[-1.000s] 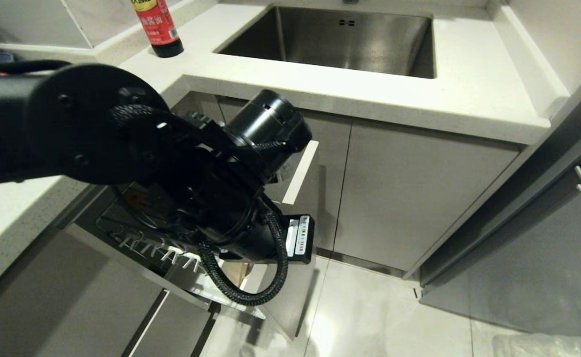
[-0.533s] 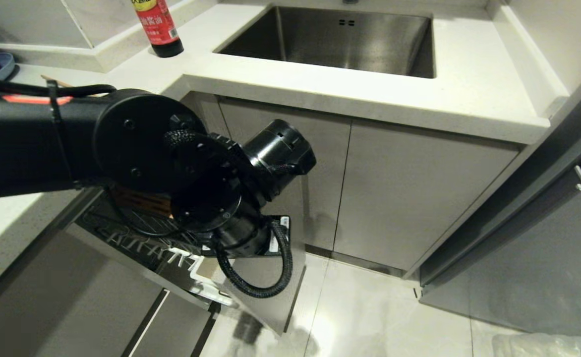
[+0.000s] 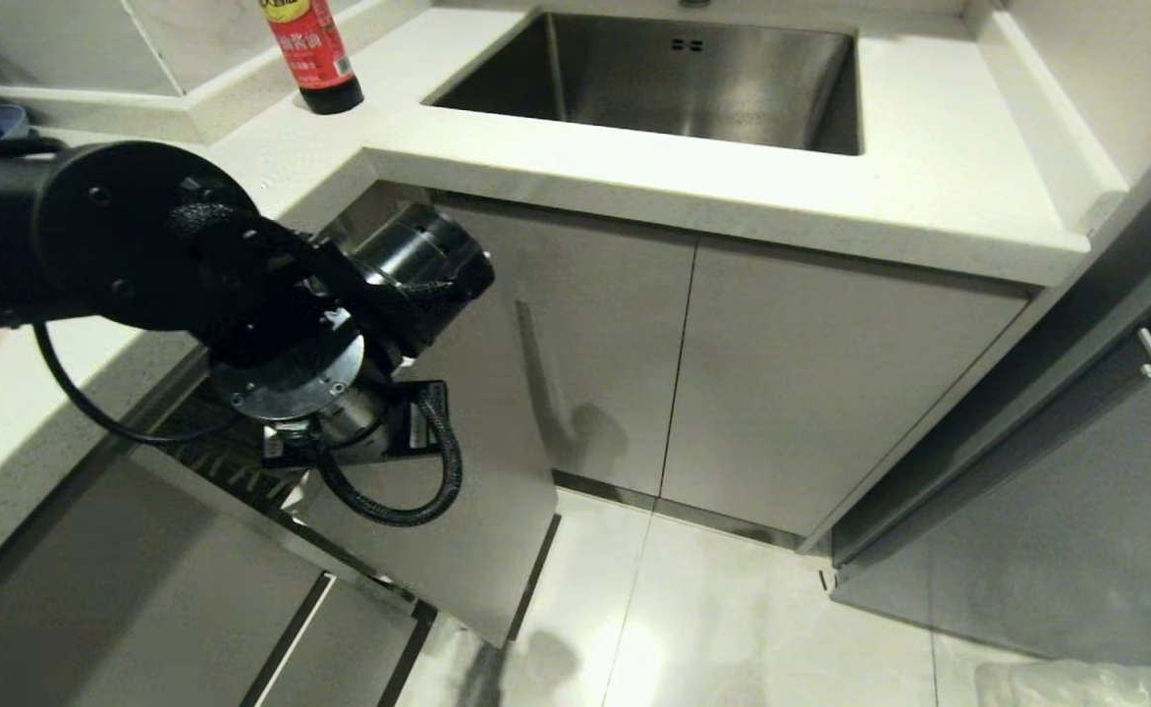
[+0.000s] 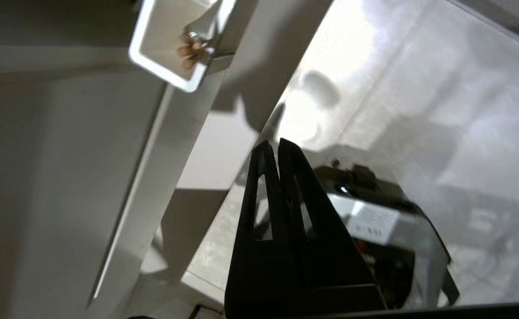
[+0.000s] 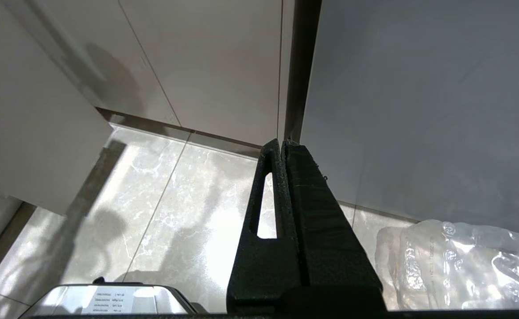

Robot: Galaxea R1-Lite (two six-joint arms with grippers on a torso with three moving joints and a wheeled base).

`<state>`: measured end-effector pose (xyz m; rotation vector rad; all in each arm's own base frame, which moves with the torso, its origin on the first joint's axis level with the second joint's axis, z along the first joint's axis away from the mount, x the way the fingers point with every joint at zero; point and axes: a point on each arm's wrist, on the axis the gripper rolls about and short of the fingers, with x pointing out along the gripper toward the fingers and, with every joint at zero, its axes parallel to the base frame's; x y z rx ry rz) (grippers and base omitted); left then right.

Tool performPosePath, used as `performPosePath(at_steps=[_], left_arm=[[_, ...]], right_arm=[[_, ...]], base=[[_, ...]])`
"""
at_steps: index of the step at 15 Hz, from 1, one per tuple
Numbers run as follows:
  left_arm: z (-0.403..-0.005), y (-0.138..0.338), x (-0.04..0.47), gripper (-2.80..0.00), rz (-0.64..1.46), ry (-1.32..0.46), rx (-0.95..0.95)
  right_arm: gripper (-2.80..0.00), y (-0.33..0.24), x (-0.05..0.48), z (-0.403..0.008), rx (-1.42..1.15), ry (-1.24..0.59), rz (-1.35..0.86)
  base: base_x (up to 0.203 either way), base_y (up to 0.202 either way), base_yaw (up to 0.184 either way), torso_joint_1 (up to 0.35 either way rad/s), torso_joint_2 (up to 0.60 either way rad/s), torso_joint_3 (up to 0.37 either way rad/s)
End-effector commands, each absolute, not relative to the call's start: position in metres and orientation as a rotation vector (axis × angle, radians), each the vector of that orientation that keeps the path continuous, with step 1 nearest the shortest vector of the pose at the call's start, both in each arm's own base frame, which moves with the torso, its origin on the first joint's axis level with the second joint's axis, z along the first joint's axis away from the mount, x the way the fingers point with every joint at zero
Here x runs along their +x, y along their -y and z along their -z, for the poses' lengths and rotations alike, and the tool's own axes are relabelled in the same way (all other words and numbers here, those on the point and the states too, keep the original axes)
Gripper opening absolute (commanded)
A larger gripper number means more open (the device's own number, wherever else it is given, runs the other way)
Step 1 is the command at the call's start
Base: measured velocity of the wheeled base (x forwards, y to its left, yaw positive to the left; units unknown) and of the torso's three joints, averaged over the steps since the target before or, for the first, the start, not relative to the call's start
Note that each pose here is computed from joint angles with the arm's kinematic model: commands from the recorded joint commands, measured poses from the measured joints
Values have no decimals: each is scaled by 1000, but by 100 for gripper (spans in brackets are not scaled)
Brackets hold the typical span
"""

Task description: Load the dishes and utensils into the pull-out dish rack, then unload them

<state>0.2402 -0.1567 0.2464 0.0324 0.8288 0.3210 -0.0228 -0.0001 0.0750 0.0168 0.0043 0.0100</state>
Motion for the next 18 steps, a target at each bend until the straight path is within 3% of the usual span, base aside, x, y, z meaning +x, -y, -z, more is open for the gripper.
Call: performPosePath(at_steps=[1,6,9,14,18], left_arm=[[-253,133,239,-280,-394,-810,5],[-256,86,244,-280,-555,-804,-56],[-263,81,237,-280,-539,-790,-77],[-289,86,208,-280,-303,-804,-153],[-346,55,146,-280,28,-686,-327]], right_arm=[[-280,0,-23,-75,17,-3,-11],[-280,0,-23,-75,17,-3,-11],[-280,0,-23,-75,17,-4,-10],[-280,0,-23,-75,17,-5,-11],[-280,0,-23,-75,17,-4,-11]], base=[[0,0,0,0,0,0],[0,0,0,0,0,0],[0,0,0,0,0,0],[0,0,0,0,0,0],[0,0,0,0,0,0]])
